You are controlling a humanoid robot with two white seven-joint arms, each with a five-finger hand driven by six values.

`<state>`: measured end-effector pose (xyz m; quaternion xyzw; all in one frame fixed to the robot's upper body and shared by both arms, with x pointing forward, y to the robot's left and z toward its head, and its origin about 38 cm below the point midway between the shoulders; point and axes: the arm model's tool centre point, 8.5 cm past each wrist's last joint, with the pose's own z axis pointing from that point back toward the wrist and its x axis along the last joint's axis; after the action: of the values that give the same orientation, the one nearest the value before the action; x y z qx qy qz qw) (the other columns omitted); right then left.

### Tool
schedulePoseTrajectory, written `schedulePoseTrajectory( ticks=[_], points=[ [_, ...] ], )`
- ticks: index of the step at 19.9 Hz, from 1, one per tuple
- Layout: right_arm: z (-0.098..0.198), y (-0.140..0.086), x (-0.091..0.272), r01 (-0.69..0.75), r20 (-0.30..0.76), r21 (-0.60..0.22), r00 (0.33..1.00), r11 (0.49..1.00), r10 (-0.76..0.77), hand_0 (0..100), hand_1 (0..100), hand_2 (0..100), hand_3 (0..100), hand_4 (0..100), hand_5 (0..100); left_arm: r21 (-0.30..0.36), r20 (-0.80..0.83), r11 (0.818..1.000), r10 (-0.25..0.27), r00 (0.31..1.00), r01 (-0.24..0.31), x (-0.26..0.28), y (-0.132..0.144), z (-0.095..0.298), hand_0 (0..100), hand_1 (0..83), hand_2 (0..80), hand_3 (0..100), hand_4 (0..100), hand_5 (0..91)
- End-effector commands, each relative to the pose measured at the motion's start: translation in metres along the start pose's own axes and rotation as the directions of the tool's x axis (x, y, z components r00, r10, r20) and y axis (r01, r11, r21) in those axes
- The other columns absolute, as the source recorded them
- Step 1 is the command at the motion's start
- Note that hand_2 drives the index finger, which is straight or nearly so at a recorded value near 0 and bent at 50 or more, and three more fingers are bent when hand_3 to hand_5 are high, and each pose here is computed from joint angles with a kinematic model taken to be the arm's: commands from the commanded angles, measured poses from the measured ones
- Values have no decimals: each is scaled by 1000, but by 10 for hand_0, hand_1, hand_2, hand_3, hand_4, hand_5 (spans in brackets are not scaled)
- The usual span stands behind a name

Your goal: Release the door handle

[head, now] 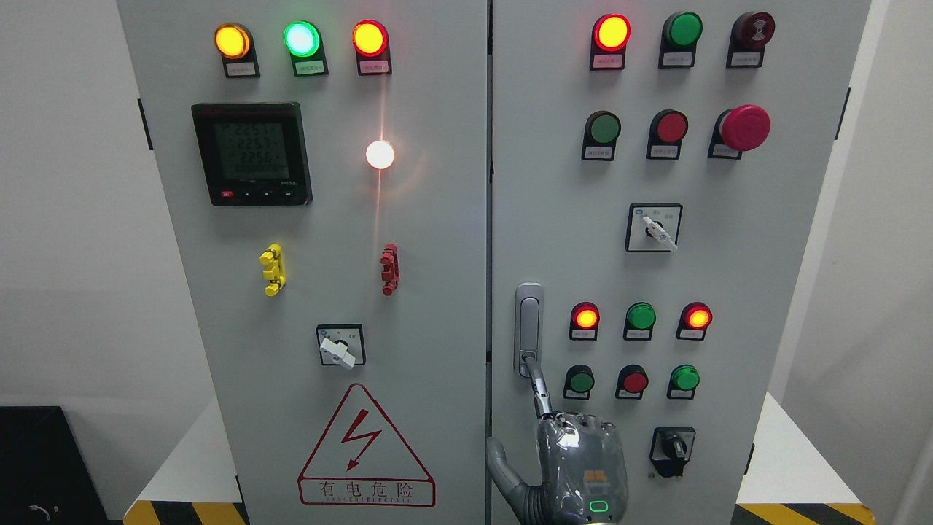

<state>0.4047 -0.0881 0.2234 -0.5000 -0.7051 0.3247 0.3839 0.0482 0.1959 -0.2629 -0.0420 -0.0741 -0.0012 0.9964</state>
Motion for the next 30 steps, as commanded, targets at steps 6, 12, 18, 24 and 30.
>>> schedulePoseTrajectory(
  ticks=[6, 12, 18, 24, 30],
  points=[
    [2, 7, 0, -5, 0, 19, 1000, 1000, 5, 364, 312, 81, 1000, 1000, 1000, -1, 0, 1000, 0, 1000, 0, 0, 0, 0, 120, 556, 0, 0, 0, 0],
    [2, 7, 1, -4, 4, 20, 1000, 1000, 4, 365, 313, 87, 1000, 1000, 1000, -1, 0, 1000, 0, 1000, 0, 0, 0, 0, 120, 556, 0, 0, 0, 0],
    [3, 8, 0, -6, 4, 23, 1000, 1000, 6, 365, 313, 92, 1000, 1000, 1000, -1, 0, 1000, 0, 1000, 0, 0, 0, 0, 120, 556, 0, 0, 0, 0],
    [4, 10, 0, -8, 1, 30, 1000, 1000, 8, 365, 314, 97, 1000, 1000, 1000, -1, 0, 1000, 0, 1000, 0, 0, 0, 0, 120, 556, 0, 0, 0, 0],
    [5, 12, 0, -9, 1, 36, 1000, 999, 9, 365, 314, 100, 1000, 1000, 1000, -1, 0, 1000, 0, 1000, 0, 0, 0, 0, 120, 556, 0, 0, 0, 0]
  ],
)
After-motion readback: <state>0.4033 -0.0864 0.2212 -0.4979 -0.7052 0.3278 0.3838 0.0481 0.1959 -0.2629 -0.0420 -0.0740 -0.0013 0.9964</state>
